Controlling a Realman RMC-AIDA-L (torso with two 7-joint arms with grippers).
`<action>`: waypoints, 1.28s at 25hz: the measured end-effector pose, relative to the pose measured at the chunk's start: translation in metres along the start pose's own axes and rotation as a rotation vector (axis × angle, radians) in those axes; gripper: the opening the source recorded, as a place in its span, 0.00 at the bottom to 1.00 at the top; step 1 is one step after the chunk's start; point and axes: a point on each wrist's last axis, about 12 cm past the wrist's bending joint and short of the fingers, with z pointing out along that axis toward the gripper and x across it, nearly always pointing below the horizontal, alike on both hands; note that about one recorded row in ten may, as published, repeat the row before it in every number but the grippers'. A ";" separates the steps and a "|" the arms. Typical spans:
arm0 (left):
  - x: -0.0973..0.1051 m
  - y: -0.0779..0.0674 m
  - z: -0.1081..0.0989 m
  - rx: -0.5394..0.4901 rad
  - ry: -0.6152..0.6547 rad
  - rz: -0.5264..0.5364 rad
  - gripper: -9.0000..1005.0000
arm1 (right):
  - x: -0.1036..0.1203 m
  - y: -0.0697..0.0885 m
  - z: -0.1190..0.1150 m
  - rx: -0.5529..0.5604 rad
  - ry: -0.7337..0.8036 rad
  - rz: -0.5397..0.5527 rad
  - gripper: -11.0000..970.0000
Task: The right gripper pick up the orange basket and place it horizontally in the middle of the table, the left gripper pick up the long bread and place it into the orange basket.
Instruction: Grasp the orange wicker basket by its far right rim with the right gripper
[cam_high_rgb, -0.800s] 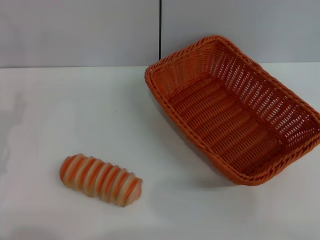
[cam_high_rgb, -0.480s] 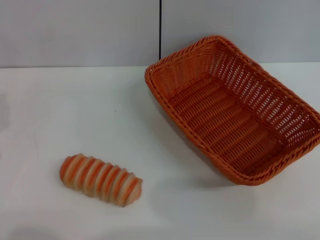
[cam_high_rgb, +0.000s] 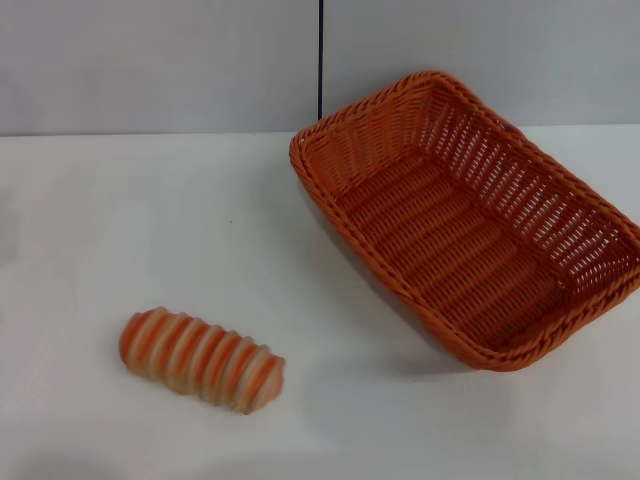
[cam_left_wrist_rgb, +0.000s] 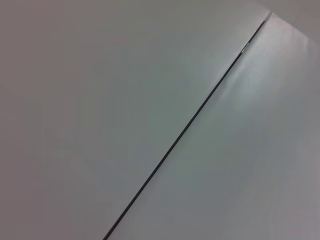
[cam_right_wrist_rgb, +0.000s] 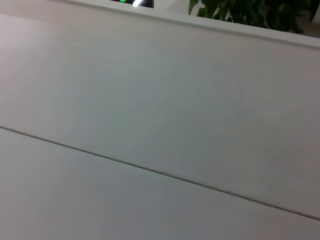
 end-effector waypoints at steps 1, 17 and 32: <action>-0.001 0.000 0.000 0.002 0.003 -0.010 0.48 | 0.000 0.000 0.000 -0.003 0.004 -0.003 0.44; -0.016 0.003 -0.002 0.082 0.031 -0.050 0.47 | -0.024 0.023 0.011 -0.264 0.159 -0.138 0.44; -0.014 0.008 -0.004 0.021 0.024 -0.047 0.47 | -0.049 0.057 0.030 -0.547 0.202 -0.206 0.44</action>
